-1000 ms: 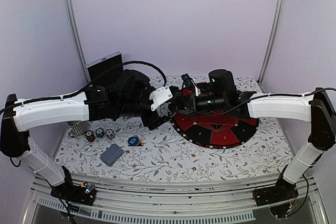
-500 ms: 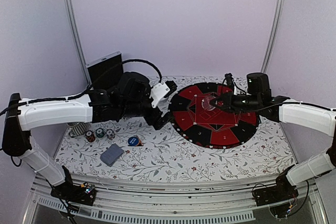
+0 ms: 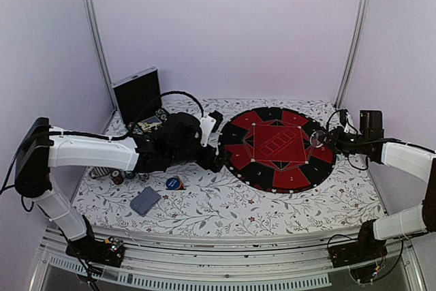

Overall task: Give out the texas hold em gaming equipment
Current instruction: Place the dealer button at position 10.

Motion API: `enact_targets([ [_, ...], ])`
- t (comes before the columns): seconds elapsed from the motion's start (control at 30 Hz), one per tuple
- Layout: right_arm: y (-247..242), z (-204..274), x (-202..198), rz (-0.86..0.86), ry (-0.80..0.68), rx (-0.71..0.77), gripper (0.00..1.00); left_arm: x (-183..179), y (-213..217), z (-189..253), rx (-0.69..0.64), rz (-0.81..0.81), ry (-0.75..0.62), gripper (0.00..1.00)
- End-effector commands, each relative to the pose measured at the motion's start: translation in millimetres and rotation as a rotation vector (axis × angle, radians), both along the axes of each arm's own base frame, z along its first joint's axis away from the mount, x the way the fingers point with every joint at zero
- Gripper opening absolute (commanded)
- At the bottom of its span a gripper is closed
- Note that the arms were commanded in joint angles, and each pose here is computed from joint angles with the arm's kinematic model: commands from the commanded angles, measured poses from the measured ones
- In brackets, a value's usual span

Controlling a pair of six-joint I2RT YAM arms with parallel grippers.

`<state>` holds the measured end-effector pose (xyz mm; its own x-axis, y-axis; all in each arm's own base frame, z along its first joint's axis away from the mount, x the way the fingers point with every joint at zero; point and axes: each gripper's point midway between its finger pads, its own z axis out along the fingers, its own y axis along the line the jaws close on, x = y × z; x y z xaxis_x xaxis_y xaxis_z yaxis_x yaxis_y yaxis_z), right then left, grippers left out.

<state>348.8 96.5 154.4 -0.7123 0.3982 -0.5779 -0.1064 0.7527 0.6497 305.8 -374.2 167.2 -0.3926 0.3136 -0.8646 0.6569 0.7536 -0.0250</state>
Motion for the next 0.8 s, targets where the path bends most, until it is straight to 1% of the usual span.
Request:
enact_targets([
  [0.0, -25, -17, 9, -0.030, 0.018, -0.016, 0.02, 11, 10, 30, -0.114, 0.107, -0.090, 0.98],
  [0.13, -59, -46, 21, -0.092, 0.083, 0.040, 0.02, 9, 7, 27, -0.110, 0.088, -0.091, 0.98],
  [0.2, -65, -56, 31, -0.092, 0.111, 0.080, 0.02, 9, 2, 24, -0.095, 0.075, -0.087, 0.98],
  [0.5, -65, -81, 74, -0.024, 0.172, 0.146, 0.02, 9, -13, 15, -0.046, 0.037, -0.074, 0.98],
  [0.77, -79, -114, 102, -0.067, 0.253, 0.125, 0.04, 10, -16, 13, -0.037, 0.033, -0.071, 0.98],
])
